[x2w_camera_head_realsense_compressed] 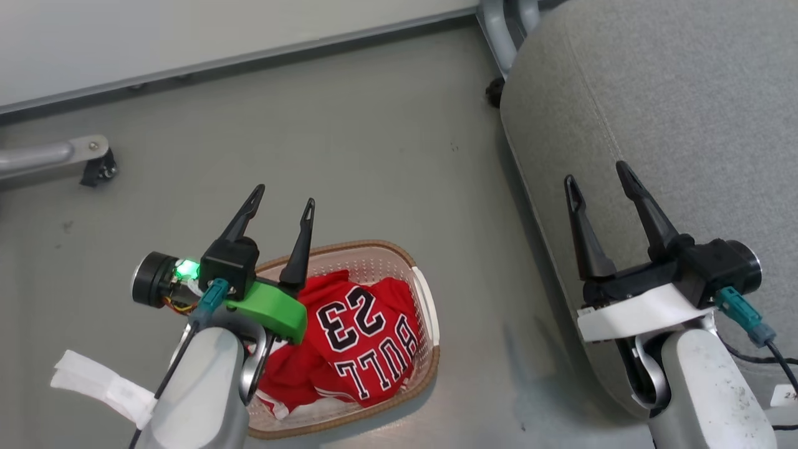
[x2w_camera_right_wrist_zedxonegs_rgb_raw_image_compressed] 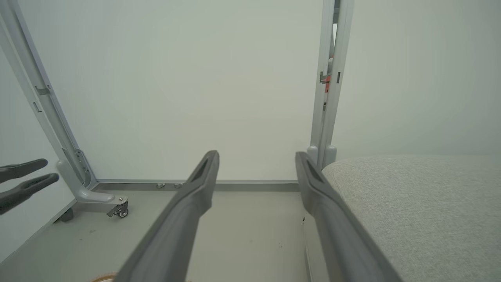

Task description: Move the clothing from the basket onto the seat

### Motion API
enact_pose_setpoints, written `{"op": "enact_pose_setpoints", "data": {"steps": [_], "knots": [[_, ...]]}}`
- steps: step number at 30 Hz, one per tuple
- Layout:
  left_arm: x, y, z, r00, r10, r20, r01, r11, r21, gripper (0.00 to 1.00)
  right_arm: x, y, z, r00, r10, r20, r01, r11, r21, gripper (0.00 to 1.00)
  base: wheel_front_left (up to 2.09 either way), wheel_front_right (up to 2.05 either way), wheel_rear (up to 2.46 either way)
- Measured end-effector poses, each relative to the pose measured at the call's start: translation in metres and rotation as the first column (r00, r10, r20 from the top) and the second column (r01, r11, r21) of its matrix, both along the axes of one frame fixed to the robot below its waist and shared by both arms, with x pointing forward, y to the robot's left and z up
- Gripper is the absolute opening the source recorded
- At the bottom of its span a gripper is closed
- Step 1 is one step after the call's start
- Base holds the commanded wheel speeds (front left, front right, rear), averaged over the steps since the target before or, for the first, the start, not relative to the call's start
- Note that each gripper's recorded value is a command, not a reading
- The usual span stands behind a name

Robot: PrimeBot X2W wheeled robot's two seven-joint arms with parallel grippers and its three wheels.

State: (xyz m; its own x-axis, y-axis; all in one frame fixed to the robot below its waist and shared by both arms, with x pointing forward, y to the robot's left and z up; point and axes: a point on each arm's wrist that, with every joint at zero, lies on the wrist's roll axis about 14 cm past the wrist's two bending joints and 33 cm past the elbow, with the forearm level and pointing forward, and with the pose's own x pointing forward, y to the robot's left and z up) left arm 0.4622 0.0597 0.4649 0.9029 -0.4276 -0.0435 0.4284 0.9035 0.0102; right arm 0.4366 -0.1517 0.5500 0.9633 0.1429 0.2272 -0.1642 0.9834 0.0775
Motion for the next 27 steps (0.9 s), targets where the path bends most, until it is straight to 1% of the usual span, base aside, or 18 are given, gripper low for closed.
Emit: {"op": "enact_pose_setpoints", "data": {"steps": [6,12,19,22,27], "knots": [[0.017,-0.021,-0.046,0.991,-0.083,-0.104,0.088,0.995,0.049,1.0,0.017,-0.009,-0.005,1.0,-0.019,0.001,0.019,1.0,-0.01,1.0,0.0,0.0,0.0],[0.027,-0.033,-0.1,0.965,-0.141,-0.222,0.165,0.982,0.093,1.0,0.035,-0.016,-0.014,0.999,-0.033,-0.007,0.033,0.999,-0.019,1.0,0.0,0.0,0.0],[0.027,-0.044,-0.163,0.913,-0.19,-0.36,0.248,0.961,0.122,1.0,0.051,-0.024,-0.039,0.998,-0.047,-0.051,0.046,0.998,-0.034,1.0,0.0,0.0,0.0],[0.021,-0.048,-0.192,0.881,-0.211,-0.424,0.292,0.947,0.134,1.0,0.056,-0.027,-0.051,0.996,-0.053,-0.074,0.05,0.998,-0.04,1.0,0.0,0.0,0.0],[0.018,-0.046,-0.231,0.836,-0.212,-0.506,0.323,0.936,0.143,1.0,0.064,-0.031,-0.07,0.992,-0.061,-0.109,0.056,0.997,-0.048,1.0,0.0,0.0,0.0]]}}
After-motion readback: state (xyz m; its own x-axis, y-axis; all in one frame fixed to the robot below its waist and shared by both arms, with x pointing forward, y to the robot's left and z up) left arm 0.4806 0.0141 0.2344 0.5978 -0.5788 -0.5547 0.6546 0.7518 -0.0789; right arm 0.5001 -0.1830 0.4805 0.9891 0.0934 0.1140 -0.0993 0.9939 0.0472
